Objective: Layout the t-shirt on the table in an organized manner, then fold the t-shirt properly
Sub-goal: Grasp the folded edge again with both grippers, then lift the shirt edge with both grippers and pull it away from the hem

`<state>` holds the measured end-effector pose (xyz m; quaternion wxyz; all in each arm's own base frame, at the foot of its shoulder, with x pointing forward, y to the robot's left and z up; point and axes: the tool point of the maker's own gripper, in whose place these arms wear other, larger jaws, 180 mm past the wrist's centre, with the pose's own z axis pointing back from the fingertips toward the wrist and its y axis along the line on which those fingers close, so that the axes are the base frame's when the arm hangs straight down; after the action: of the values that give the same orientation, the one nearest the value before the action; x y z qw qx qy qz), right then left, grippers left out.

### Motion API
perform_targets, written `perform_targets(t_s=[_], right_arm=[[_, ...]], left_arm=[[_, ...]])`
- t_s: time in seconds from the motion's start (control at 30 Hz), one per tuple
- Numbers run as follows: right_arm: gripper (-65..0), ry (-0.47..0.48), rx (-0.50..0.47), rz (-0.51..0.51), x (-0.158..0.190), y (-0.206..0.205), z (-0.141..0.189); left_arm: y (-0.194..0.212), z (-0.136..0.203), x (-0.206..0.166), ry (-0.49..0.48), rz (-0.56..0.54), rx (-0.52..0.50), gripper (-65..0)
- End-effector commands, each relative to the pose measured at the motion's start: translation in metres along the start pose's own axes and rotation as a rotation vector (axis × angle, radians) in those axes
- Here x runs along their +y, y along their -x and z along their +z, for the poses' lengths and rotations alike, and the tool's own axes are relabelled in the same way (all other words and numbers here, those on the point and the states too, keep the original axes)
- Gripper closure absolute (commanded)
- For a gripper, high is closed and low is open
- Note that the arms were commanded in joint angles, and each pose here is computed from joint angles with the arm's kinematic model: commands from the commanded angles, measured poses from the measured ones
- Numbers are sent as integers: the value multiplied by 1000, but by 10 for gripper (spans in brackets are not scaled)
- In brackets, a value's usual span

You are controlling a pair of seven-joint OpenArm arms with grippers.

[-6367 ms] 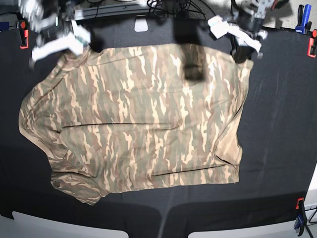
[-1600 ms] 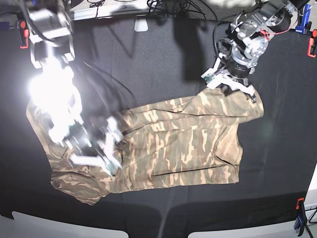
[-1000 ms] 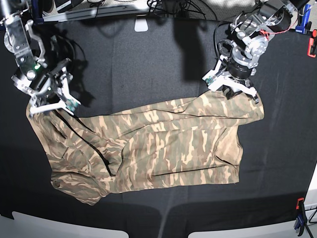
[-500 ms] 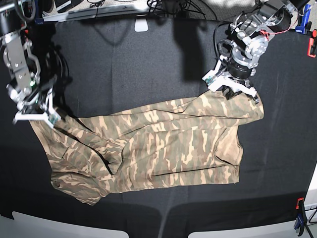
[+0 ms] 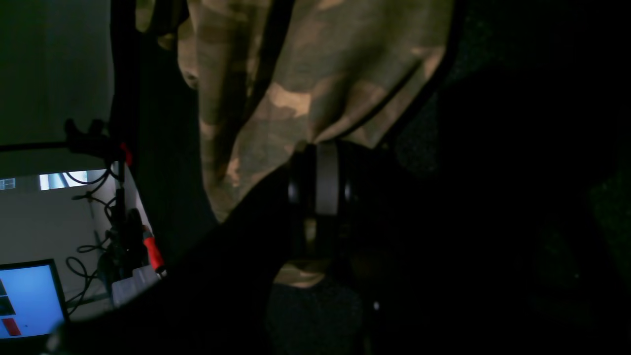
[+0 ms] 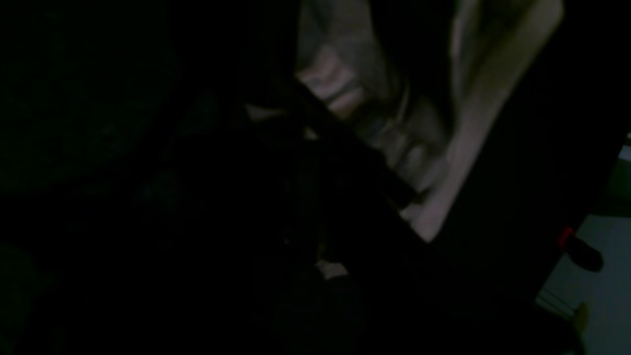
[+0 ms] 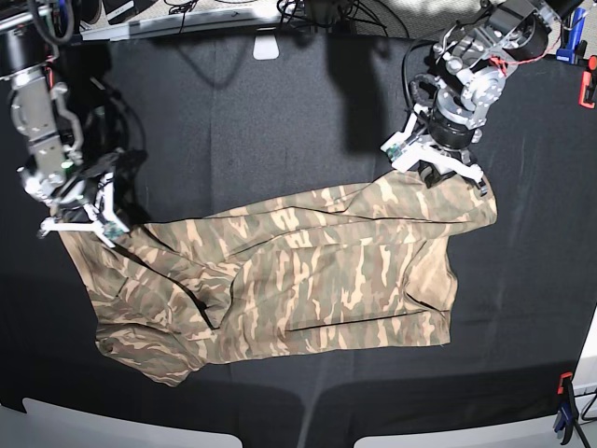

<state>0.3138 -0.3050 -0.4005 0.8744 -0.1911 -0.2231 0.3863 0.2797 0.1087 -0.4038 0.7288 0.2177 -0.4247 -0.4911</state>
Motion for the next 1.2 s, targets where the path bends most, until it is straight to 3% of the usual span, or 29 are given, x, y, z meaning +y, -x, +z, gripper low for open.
perform_targets(t_s=[0.0, 0.17, 0.33, 0.47, 0.57, 0.77, 0.93, 1.17], right_arm=[[0, 65, -26, -12, -23, -7, 6], [0, 156, -25, -45, -42, -8, 8], [0, 187, -68, -17, -48, -26, 21], [0, 208, -114, -4, -51, -47, 38], [0, 152, -172, -1, -38, -66, 50], [0, -29, -208, 111, 23, -69, 67], [0, -57, -114, 173, 55, -32, 66], [0, -18, 49, 125, 51, 20, 68]], left_arm=[[-6, -1, 14, -42, -6, -28, 0], [-5, 0, 16, -54, -23, -25, 0], [-3, 5, 50, -236, -80, -23, 0], [3, 6, 56, -254, -124, -18, 0], [15, 8, 62, -257, -157, 1, 0], [54, 16, 84, -262, -277, 58, 0], [78, 26, 77, -200, -285, 88, 0], [78, 58, 29, -88, -279, 71, 0]])
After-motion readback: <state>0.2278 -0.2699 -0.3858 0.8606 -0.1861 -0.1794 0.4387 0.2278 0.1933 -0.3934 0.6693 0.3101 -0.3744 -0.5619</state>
